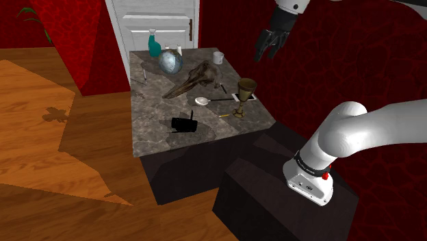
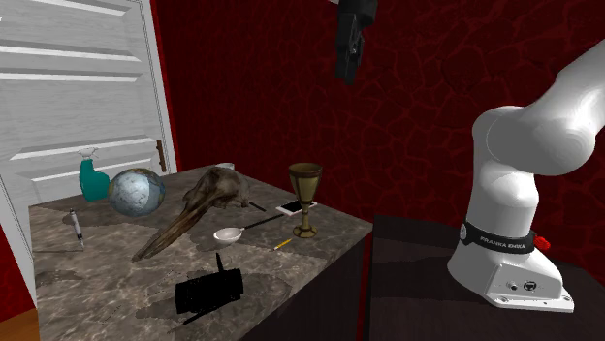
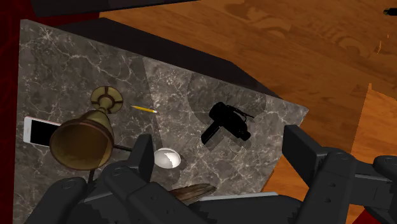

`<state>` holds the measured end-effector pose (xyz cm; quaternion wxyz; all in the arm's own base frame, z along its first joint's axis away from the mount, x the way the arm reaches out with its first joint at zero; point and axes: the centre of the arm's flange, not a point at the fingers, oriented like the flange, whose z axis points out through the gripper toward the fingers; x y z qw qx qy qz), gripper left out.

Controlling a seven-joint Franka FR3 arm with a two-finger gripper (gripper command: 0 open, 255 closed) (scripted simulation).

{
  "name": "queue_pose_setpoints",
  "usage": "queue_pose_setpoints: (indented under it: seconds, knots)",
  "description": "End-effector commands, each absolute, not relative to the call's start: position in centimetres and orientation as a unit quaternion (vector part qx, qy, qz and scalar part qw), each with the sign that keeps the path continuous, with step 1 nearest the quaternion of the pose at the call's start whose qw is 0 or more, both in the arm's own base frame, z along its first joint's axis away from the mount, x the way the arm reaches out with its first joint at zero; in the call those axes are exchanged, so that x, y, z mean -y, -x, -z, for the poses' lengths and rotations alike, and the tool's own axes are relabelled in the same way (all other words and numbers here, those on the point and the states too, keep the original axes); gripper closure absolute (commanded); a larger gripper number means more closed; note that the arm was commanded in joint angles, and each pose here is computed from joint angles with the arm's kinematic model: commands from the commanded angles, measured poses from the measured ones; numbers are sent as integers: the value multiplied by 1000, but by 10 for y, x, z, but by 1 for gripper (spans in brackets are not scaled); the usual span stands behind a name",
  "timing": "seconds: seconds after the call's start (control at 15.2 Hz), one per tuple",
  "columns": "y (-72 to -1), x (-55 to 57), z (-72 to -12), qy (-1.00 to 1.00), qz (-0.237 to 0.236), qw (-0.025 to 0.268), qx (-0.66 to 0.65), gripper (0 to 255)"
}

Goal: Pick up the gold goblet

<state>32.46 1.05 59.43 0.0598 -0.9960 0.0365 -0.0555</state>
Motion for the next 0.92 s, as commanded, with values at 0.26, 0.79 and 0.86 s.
queue_pose_setpoints:
  seconds: [0.26,0.79,0.86]
  knots:
    - [-345,27,-563,996,52,61,-34,0]
    - [-387,102,-499,997,46,63,-30,0]
    - [-392,112,-491,997,45,64,-29,0]
